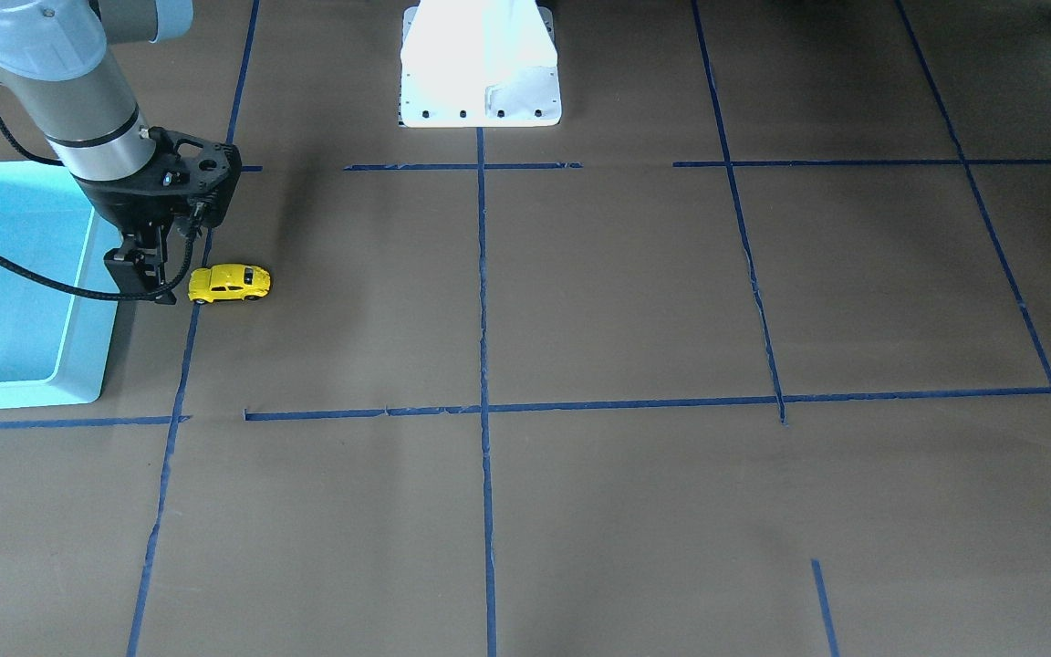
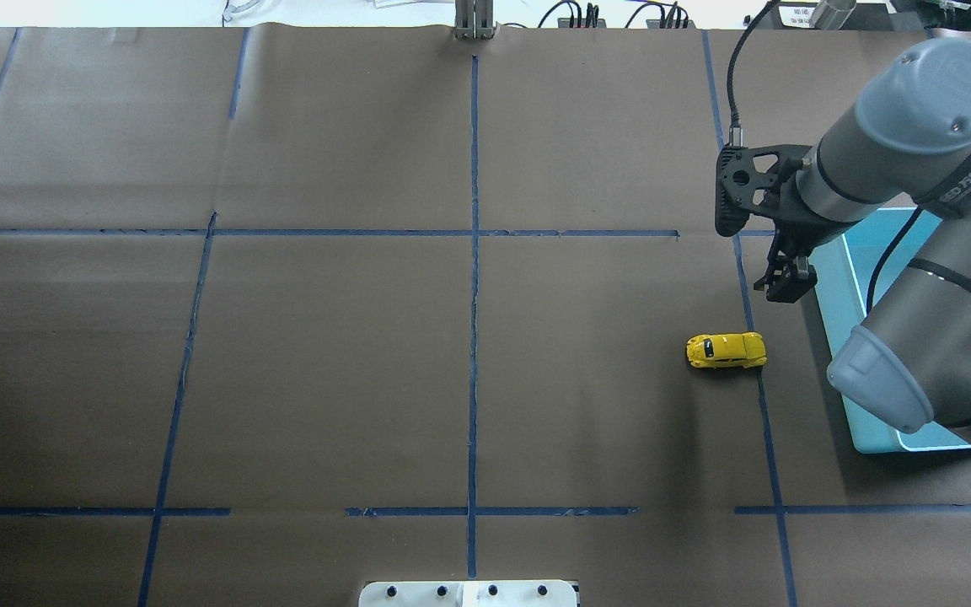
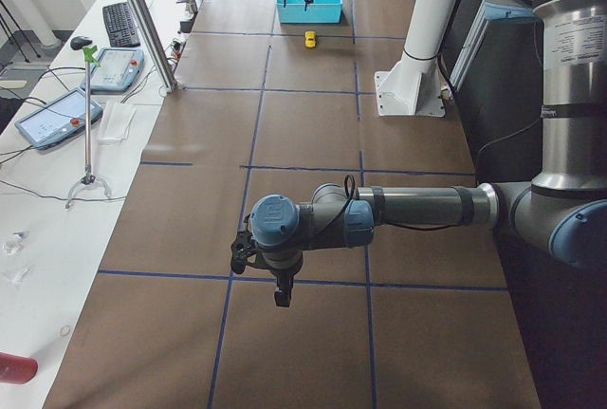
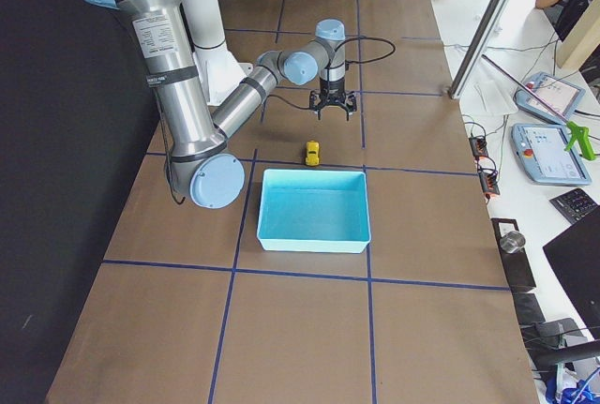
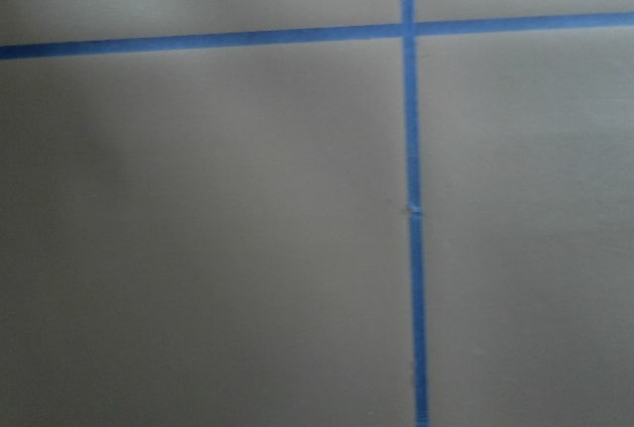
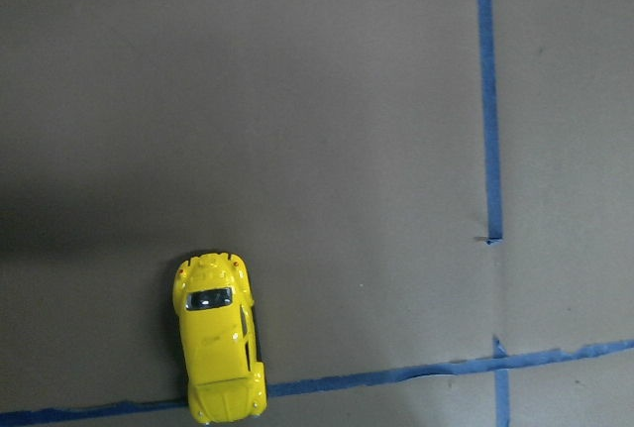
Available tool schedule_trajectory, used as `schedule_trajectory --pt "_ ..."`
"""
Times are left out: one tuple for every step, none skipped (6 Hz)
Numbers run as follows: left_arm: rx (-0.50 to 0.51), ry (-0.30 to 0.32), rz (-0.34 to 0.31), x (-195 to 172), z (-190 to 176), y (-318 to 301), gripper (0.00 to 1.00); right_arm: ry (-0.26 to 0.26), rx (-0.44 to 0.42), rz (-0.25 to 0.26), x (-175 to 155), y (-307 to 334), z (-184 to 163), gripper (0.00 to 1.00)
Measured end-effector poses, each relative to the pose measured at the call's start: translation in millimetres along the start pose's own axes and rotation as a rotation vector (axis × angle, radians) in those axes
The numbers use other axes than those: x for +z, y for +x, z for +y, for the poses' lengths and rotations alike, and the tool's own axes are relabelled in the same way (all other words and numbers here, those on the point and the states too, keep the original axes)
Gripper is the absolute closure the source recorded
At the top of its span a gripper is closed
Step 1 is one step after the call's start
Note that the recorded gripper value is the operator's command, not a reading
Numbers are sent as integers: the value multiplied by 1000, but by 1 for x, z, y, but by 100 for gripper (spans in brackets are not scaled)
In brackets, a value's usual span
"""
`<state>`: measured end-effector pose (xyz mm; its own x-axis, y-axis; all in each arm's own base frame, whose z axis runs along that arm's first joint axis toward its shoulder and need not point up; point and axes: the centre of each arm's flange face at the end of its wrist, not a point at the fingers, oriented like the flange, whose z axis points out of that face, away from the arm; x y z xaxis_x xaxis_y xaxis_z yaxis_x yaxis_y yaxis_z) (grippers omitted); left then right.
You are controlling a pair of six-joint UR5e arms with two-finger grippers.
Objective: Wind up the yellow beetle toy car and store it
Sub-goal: 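Lower the right gripper and grasp the yellow car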
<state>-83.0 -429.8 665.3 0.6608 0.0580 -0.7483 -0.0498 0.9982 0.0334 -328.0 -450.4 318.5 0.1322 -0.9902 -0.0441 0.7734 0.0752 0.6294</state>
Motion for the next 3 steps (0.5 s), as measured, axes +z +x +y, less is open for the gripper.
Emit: schedule_trajectory --pt "-7 1 10 0 -1 1 0 -33 -44 -9 19 -21 -12 0" --pt "-18 1 13 0 -1 1 0 -64 -75 -28 40 -38 -19 0" --pt "-23 0 13 0 -3 2 0 -90 -92 -46 59 -46 -21 0"
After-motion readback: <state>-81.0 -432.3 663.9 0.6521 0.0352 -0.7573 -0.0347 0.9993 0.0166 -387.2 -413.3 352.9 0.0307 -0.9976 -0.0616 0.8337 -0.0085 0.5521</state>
